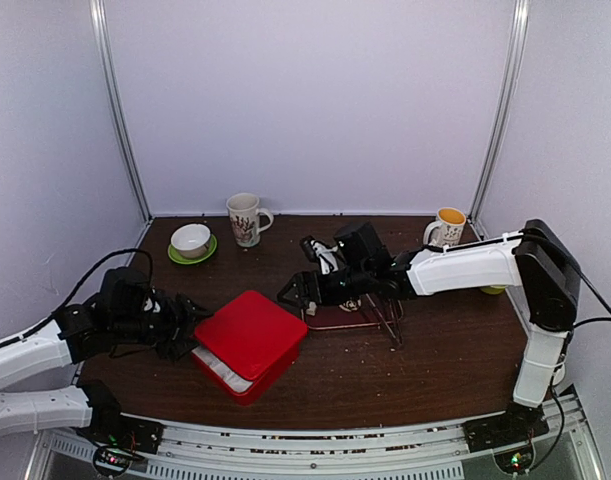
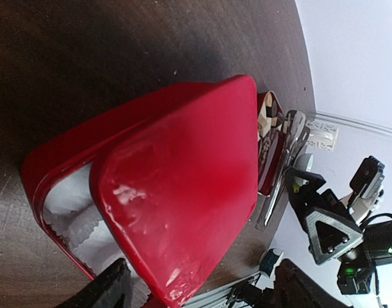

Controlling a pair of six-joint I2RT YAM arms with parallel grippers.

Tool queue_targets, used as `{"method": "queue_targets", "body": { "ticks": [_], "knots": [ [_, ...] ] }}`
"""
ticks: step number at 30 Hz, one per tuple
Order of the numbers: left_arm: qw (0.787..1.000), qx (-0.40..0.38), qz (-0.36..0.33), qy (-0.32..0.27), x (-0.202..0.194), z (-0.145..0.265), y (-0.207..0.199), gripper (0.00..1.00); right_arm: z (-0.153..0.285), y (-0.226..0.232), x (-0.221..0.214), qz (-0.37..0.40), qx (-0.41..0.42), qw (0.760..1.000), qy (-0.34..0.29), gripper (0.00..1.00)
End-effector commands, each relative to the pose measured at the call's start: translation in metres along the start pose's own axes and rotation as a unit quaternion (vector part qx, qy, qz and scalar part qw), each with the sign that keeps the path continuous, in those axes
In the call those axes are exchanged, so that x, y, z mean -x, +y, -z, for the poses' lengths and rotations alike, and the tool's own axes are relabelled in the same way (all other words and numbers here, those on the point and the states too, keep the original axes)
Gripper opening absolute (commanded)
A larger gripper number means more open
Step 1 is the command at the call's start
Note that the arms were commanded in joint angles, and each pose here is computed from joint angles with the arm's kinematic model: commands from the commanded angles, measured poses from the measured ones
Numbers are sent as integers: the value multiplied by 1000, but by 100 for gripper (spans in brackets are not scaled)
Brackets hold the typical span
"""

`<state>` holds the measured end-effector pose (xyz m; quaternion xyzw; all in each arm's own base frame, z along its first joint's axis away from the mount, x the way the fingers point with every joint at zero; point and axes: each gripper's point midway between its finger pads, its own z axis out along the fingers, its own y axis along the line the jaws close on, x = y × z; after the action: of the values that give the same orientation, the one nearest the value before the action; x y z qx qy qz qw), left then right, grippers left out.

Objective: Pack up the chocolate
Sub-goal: Pick up the box lid from the packing box.

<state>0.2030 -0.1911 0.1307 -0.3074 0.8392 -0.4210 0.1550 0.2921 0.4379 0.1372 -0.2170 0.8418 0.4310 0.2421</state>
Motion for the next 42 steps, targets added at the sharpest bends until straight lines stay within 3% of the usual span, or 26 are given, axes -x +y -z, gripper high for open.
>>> {"method": "queue_targets", "body": {
  "ticks": [1,9,23,29,42],
  "knots": [
    [999,13,36,-19,7,1,-9,80,-14,8,-4,-29,18,999,17,92],
    [994,84,62,39,-10,-14,-5,80,-31,8,-12,-39,30,998,30,91],
    [989,121,74,48,-18,-25,10,82,-43,20,-21,-33,58,997,49,89],
    [994,80,65,48,-16,-39,1,81,-45,20,-24,-33,61,996,53,89],
    [996,66,55,36,-11,-49,8,83,-49,31,-31,-22,82,994,66,88]
  ]
}}
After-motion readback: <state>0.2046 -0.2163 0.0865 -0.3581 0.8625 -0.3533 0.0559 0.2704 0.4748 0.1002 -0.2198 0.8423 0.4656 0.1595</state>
